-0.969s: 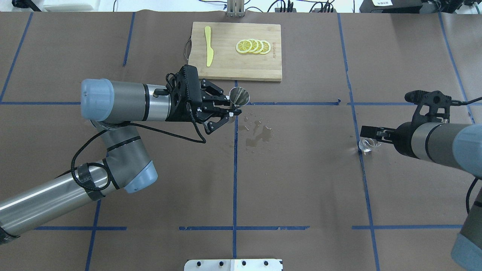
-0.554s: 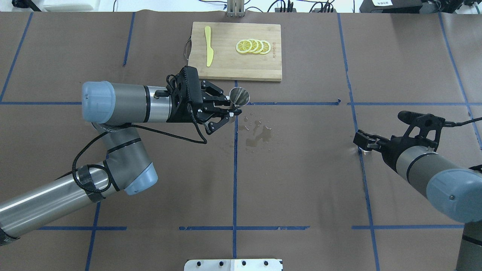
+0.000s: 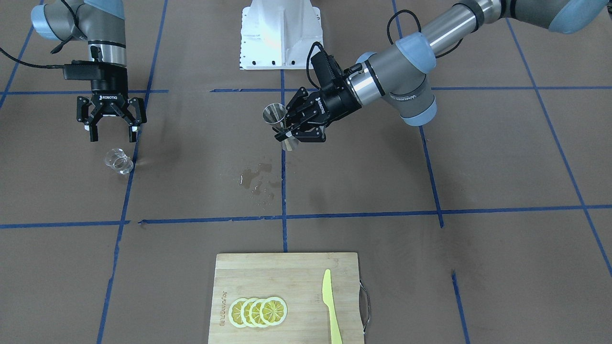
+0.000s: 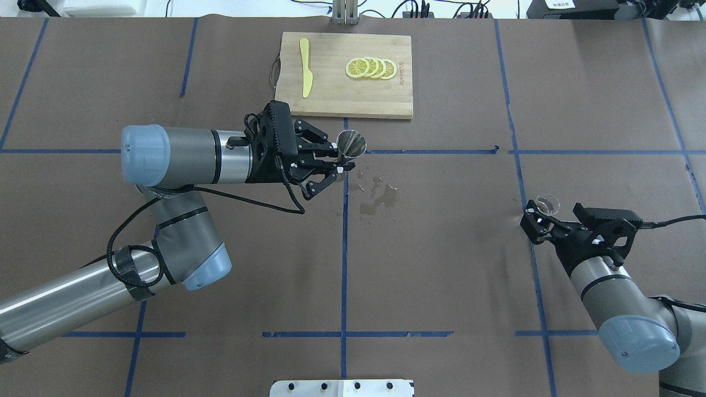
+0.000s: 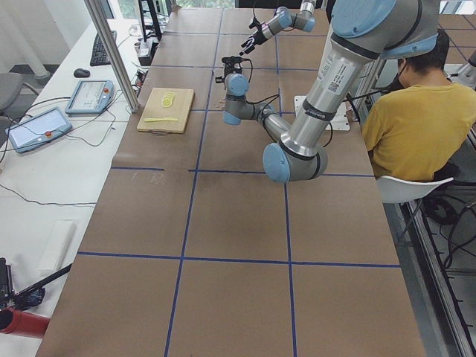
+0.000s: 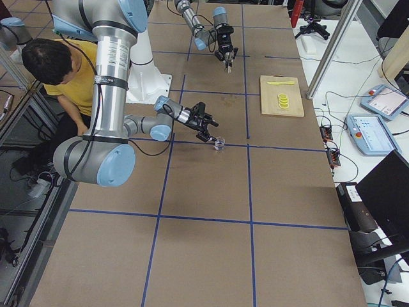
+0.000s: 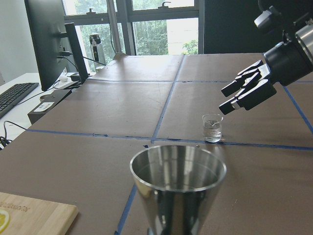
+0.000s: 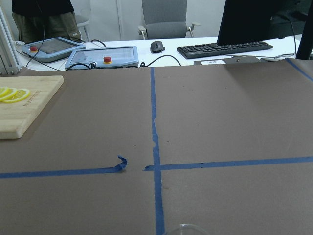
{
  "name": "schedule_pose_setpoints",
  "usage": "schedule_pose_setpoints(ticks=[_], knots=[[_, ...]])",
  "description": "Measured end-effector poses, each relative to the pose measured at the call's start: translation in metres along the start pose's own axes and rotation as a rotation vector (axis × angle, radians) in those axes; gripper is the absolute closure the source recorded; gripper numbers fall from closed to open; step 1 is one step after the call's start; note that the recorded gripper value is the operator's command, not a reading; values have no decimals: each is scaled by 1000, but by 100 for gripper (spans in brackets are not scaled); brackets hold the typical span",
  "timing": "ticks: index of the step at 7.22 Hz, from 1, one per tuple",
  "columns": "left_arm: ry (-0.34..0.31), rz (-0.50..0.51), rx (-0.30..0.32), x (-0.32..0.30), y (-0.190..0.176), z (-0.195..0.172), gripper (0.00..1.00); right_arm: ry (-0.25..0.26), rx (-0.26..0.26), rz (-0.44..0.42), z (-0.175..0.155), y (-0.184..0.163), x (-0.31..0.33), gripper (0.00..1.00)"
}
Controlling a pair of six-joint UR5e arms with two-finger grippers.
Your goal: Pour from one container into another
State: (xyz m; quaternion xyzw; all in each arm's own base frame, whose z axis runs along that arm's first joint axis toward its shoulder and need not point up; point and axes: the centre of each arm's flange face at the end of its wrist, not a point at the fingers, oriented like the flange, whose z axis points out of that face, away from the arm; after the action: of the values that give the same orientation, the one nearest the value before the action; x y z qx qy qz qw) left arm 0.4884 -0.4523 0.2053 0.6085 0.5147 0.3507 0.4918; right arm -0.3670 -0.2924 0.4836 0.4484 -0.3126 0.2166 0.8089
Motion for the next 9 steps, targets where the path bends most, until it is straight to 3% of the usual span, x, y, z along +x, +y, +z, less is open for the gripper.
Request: schedule_pose_setpoints(ticks=[3,9], knots=[[0,0,-1,1,1,-1,100,10,102,-49,12,38,19,0],[0,1,-1,1,3,-2,100,-3,143,-53,32,71,13,0]])
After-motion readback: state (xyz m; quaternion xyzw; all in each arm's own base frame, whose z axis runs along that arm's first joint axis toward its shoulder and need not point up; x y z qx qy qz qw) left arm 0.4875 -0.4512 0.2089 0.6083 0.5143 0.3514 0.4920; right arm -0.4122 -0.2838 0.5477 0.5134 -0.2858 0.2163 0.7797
